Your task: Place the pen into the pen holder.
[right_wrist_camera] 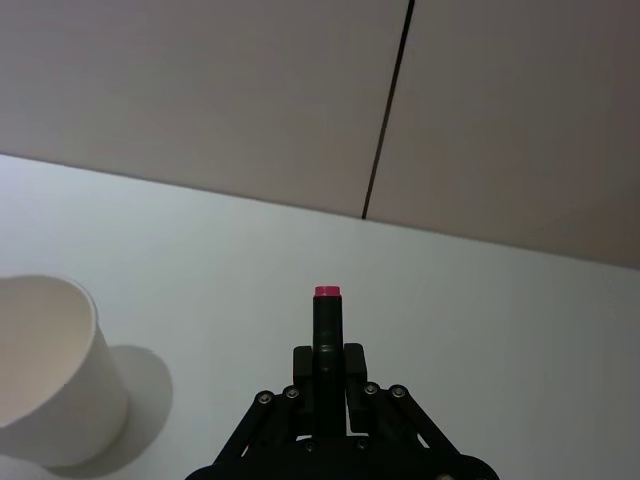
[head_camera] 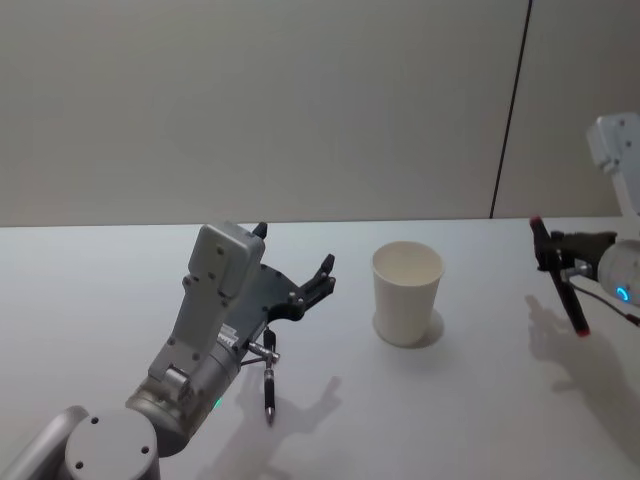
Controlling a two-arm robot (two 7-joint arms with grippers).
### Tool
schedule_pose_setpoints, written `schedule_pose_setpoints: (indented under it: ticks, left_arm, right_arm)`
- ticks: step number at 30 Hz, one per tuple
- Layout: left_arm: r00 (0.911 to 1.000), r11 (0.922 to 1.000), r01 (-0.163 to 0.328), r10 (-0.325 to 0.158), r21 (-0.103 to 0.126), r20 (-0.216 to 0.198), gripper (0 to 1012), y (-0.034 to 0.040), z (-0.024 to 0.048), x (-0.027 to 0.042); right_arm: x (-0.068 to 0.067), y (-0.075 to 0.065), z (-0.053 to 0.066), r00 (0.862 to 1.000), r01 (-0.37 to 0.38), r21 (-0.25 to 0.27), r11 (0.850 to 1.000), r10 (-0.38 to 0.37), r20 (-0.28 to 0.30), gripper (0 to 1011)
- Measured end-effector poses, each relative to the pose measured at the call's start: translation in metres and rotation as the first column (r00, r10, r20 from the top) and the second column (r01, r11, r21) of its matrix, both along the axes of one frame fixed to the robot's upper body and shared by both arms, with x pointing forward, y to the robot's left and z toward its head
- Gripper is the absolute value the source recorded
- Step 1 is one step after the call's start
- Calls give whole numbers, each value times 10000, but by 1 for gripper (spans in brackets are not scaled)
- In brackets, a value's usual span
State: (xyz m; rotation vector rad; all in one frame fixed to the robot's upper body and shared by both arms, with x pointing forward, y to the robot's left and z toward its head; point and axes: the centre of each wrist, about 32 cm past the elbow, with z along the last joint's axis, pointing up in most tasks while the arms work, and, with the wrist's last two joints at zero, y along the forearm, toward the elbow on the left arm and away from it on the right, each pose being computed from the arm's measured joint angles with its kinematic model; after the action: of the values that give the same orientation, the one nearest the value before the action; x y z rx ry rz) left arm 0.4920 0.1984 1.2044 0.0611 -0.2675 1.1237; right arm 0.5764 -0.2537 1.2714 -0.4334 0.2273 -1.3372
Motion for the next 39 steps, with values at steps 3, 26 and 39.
schedule_pose_setpoints:
  ticks: [3, 26, 39]
  left_arm:
    - [10000, 10000, 1, -1, 0, 1, 1003, 0, 0, 0]
    - [10000, 10000, 0, 0, 0, 0, 1003, 0, 0, 0]
    - [10000, 10000, 0, 0, 0, 0, 1003, 0, 0, 0]
  right_arm:
    - [-27, 23, 12, 9986, -147, -63, 9999, 149, 498, 168]
    - [-118, 218, -21, 9058, -971, -724, 9926, 1183, 4068, 168]
    - [-60, 364, -142, 7893, -1267, -1059, 9863, 1649, 5915, 168]
